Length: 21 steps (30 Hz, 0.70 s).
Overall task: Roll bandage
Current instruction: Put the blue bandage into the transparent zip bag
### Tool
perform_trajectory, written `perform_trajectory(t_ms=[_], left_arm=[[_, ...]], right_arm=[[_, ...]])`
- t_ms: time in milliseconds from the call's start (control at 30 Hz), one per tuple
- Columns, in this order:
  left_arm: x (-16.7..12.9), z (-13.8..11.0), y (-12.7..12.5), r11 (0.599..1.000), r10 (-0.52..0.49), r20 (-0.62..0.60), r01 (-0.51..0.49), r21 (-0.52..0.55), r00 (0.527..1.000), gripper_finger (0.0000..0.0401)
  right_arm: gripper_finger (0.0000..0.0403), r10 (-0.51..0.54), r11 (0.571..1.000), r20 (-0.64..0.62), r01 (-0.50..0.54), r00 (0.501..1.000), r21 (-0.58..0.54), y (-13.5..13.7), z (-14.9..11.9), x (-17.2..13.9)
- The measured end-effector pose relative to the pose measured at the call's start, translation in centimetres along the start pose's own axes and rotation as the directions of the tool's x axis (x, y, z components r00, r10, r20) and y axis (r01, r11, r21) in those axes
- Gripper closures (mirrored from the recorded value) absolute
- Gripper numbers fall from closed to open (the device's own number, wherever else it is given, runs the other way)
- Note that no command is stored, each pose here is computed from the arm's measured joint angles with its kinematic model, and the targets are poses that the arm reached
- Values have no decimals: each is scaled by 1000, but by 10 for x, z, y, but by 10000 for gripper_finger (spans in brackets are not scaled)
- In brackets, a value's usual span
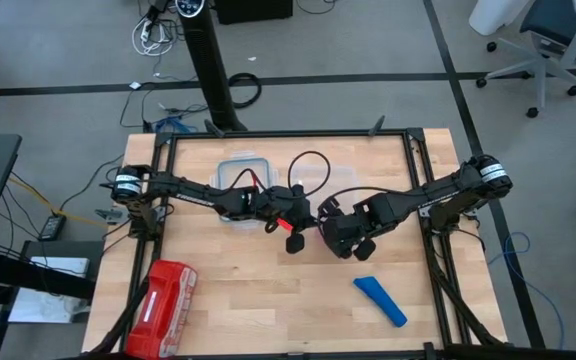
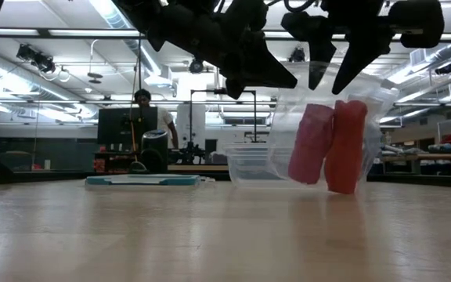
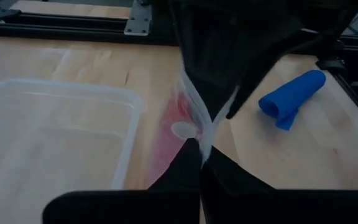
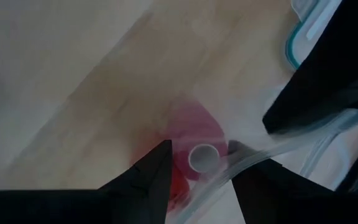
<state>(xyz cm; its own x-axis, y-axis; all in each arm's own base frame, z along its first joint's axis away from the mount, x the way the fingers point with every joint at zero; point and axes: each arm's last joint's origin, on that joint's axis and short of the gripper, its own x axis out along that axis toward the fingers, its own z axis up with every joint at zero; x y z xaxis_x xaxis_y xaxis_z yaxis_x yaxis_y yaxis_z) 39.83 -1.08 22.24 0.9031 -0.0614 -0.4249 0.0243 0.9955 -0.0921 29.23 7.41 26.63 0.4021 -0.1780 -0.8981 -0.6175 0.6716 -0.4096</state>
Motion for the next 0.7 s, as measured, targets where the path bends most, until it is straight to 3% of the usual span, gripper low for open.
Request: perform_trajectory(t_ms=[333, 700], left_arm=[[0, 0, 4, 999, -48, -11, 48, -14, 999, 401], [0, -1, 5, 998, -46, -13, 46, -31, 999, 401]], right_arm=[[248, 92, 994, -47, -94, 995, -57, 6, -7, -1], [248, 210, 978, -164, -207, 964, 31, 27, -22, 10]])
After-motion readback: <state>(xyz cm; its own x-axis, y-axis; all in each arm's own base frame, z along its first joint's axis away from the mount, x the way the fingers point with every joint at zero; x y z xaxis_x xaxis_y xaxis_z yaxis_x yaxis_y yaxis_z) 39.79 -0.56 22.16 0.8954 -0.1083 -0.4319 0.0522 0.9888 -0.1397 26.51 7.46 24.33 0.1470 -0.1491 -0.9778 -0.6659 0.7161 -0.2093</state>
